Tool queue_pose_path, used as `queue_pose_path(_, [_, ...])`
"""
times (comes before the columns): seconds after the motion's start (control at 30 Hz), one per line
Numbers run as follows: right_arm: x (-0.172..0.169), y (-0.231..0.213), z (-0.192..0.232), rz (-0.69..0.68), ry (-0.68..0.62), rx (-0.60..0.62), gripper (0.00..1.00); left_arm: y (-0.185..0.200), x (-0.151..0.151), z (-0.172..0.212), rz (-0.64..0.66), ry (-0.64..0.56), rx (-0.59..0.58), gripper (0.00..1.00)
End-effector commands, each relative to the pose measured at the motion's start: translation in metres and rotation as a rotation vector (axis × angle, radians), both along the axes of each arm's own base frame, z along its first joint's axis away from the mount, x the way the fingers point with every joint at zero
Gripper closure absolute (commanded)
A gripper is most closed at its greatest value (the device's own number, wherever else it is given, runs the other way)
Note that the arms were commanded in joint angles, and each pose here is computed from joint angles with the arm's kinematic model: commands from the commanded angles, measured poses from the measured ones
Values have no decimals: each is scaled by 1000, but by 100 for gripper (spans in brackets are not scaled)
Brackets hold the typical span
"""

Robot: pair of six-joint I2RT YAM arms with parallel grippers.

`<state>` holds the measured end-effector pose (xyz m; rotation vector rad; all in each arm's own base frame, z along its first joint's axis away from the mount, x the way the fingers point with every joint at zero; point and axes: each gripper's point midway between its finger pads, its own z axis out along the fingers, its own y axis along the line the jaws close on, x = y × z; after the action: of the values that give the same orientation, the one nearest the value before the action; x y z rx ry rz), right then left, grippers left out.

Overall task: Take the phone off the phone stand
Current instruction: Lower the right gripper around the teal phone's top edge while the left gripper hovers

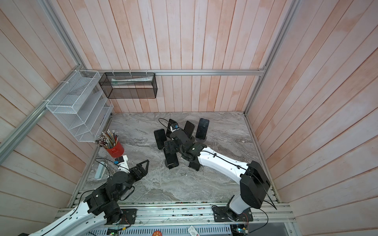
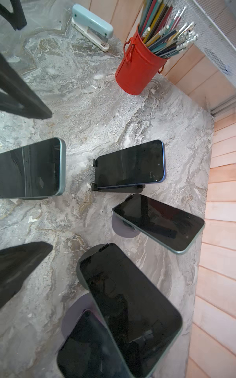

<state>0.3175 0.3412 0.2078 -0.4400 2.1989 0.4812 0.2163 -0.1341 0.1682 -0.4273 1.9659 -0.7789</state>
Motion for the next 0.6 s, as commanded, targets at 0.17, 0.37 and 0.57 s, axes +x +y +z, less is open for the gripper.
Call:
queue_pose_path(0.17, [-3, 17, -17, 58, 56, -13, 2, 4, 1, -2, 21, 30, 55, 0])
queue_pose_path(0.37, [0, 17, -30, 46, 65, -42, 2, -2, 4, -9, 4, 73, 106, 0])
queue_pose_path(0.57, [-3, 22, -33, 66, 70, -34, 2, -8, 5, -15, -19, 87, 113, 0])
